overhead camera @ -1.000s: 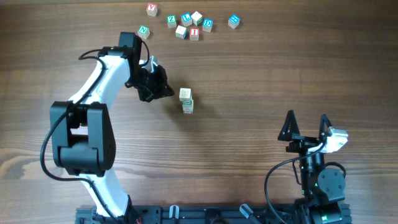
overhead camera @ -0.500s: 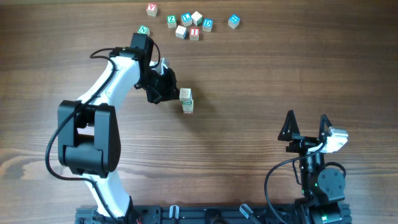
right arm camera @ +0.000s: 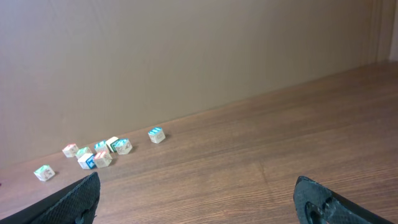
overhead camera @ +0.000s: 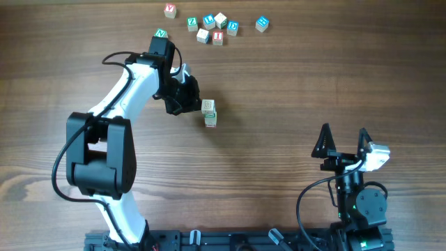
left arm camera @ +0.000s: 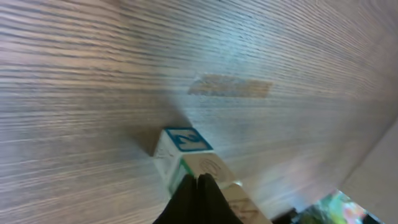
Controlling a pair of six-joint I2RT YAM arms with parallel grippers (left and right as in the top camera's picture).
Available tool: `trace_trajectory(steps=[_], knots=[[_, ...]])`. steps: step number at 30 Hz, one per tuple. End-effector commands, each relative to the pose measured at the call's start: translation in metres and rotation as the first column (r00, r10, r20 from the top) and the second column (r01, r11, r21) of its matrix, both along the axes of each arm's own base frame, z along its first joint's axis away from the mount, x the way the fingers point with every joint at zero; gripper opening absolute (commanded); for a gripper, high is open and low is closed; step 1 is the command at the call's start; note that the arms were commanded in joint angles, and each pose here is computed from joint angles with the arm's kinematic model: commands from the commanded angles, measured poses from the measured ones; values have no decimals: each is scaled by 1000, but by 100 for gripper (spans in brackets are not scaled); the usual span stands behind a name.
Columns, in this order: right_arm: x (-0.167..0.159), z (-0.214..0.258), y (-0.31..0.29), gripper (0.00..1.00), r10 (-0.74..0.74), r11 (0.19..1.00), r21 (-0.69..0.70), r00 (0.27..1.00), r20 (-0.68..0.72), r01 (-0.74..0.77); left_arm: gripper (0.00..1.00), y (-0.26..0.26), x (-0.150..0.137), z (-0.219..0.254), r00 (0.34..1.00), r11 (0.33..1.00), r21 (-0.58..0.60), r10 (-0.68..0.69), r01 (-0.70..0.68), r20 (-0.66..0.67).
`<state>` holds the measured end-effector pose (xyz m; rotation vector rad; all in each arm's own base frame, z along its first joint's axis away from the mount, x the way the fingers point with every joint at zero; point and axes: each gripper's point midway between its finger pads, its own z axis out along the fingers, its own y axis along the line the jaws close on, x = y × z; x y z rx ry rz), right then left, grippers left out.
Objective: Form a tower
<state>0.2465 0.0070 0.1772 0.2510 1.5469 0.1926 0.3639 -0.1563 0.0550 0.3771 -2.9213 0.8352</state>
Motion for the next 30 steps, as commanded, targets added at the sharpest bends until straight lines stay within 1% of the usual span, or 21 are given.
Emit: trace_trajectory(steps=[1, 3, 4, 5, 6, 7, 9, 30], knots=[[0, 2, -3, 100, -15, 1000, -15, 1000, 9, 15, 6, 20, 0, -19, 1000, 992, 129, 8, -7, -2], [0, 2, -3, 100, -15, 1000, -15, 1000, 8, 15, 17, 31, 3, -23, 999, 981, 191, 38, -37, 2], [0, 2, -3, 100, -15, 1000, -15, 1000, 8, 15, 29, 36, 4, -24, 999, 977, 210, 43, -44, 7], [0, 2, -3, 100, -15, 1000, -15, 1000, 8, 15, 68, 42, 6, -25, 999, 971, 232, 52, -53, 12], [0, 2, -3, 100, -15, 1000, -15, 1000, 9, 15, 94, 46, 7, -26, 998, 967, 246, 57, -59, 15], [0, 2, -3, 100, -15, 1000, -15, 1000, 8, 15, 100, 50, 8, -27, 998, 964, 258, 61, -64, 18], [0, 2, -3, 100, -15, 1000, -15, 1000, 9, 15, 100, 55, 8, -28, 998, 958, 278, 65, -69, 22], [0, 2, -3, 100, -15, 1000, -15, 1000, 8, 15, 100, 56, 9, -28, 997, 957, 282, 68, -72, 24]])
